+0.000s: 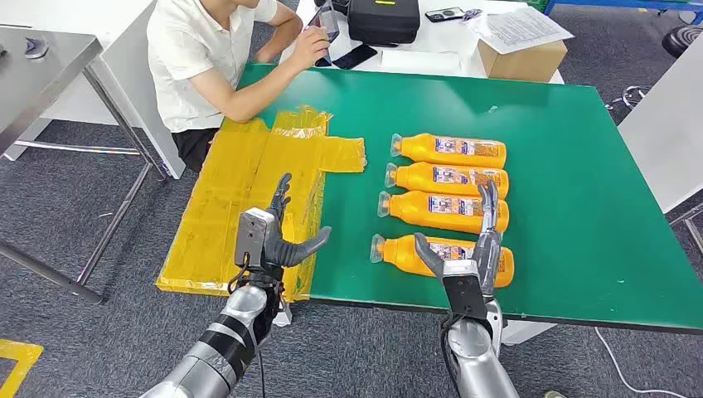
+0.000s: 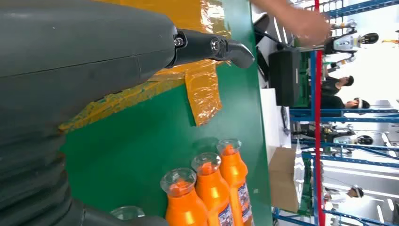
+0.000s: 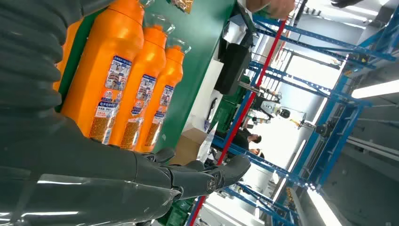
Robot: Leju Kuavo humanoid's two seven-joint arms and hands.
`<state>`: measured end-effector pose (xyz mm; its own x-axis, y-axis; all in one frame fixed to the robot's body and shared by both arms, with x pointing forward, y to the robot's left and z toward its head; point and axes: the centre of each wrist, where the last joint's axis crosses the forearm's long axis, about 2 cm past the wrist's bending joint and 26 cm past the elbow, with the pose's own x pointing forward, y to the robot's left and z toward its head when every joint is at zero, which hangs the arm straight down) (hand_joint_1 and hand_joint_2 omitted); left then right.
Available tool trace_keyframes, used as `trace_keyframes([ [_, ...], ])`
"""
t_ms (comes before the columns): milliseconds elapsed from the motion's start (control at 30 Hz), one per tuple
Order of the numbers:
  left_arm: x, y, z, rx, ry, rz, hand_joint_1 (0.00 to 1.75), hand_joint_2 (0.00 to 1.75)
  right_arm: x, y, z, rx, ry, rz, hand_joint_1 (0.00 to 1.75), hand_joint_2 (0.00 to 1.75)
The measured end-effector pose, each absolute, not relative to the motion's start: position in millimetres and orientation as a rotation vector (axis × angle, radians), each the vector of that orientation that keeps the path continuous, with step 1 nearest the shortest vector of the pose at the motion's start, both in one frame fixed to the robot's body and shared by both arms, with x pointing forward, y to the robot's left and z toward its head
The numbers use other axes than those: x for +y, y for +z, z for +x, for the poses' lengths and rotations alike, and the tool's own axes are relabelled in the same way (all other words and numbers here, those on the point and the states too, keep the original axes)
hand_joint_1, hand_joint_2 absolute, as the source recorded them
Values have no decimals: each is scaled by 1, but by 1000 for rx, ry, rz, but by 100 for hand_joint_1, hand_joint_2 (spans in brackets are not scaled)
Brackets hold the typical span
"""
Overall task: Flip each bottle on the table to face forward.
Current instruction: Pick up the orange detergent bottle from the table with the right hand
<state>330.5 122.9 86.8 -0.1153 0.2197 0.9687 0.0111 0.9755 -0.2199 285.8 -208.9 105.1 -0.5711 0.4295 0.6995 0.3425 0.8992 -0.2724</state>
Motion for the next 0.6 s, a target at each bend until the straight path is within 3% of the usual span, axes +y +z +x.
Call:
trace_keyframes([
  [600, 122, 91, 334, -1688, 215, -179, 0, 175, -205, 105, 290, -2206, 72, -423, 0, 175],
])
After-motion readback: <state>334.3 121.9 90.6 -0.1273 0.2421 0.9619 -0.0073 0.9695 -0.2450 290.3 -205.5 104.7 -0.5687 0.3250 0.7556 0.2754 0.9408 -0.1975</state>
